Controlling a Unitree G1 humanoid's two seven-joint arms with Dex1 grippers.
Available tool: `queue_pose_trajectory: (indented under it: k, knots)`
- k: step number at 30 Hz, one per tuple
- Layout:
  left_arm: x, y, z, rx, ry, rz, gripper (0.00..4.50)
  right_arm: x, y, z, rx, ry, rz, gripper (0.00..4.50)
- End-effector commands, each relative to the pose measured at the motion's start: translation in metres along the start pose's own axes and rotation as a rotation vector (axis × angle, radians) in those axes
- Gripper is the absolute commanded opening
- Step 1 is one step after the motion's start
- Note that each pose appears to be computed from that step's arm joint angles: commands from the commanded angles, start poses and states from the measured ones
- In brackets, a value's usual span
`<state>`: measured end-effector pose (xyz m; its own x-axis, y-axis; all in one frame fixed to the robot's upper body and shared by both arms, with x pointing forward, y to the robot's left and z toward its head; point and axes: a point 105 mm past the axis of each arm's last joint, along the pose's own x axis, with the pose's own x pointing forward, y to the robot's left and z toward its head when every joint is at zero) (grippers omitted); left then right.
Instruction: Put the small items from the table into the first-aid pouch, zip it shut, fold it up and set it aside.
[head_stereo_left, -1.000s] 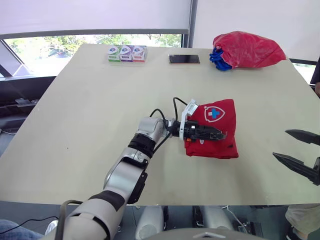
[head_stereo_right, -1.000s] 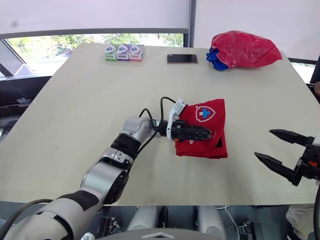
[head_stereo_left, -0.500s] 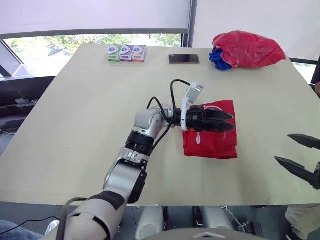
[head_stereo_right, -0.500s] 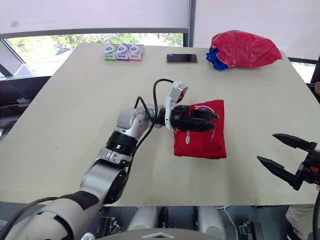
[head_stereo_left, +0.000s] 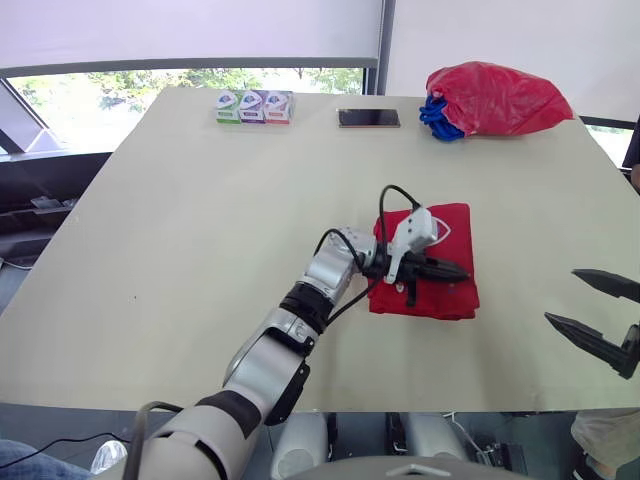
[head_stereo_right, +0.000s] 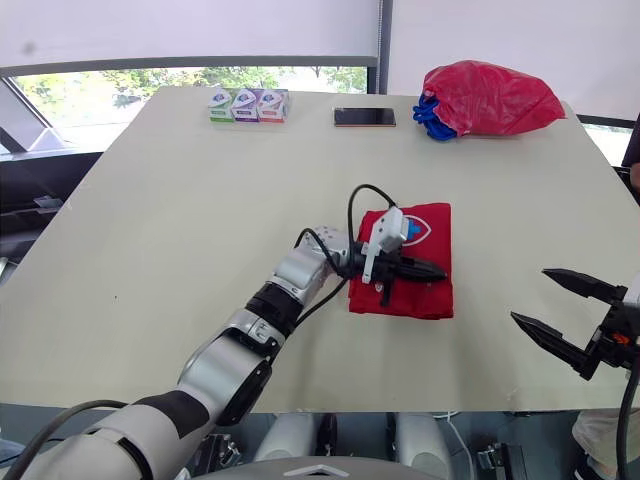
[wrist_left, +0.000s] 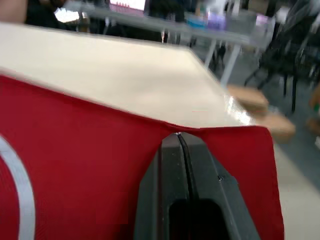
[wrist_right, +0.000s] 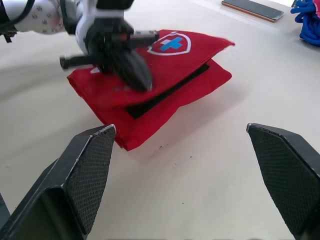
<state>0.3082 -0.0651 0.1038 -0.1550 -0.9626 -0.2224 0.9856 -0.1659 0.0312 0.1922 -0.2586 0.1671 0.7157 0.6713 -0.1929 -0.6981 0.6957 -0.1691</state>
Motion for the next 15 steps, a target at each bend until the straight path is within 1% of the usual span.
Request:
queue_pose_trajectory:
  k: [1, 3, 6, 10, 15]
  knots:
    - [0.007, 0.000, -0.031, 0.076, 0.180, 0.010, 0.01, -0.001, 0.001, 0.004, -0.029, -0.008, -0.004, 4.50]
    - [0.007, 0.001, -0.043, 0.136, 0.264, 0.006, 0.01, -0.003, 0.002, 0.003, -0.027, -0.001, -0.005, 4.50]
    - [0.012, 0.001, -0.045, 0.159, 0.282, 0.013, 0.01, -0.004, 0.002, 0.001, -0.024, 0.005, -0.010, 4.50]
    - [0.017, -0.001, -0.036, 0.163, 0.233, 0.010, 0.01, -0.004, 0.004, 0.000, -0.023, 0.004, -0.013, 4.50]
    - [0.015, 0.002, -0.007, 0.237, 0.139, 0.031, 0.01, -0.003, 0.004, 0.000, -0.026, 0.002, -0.016, 4.50]
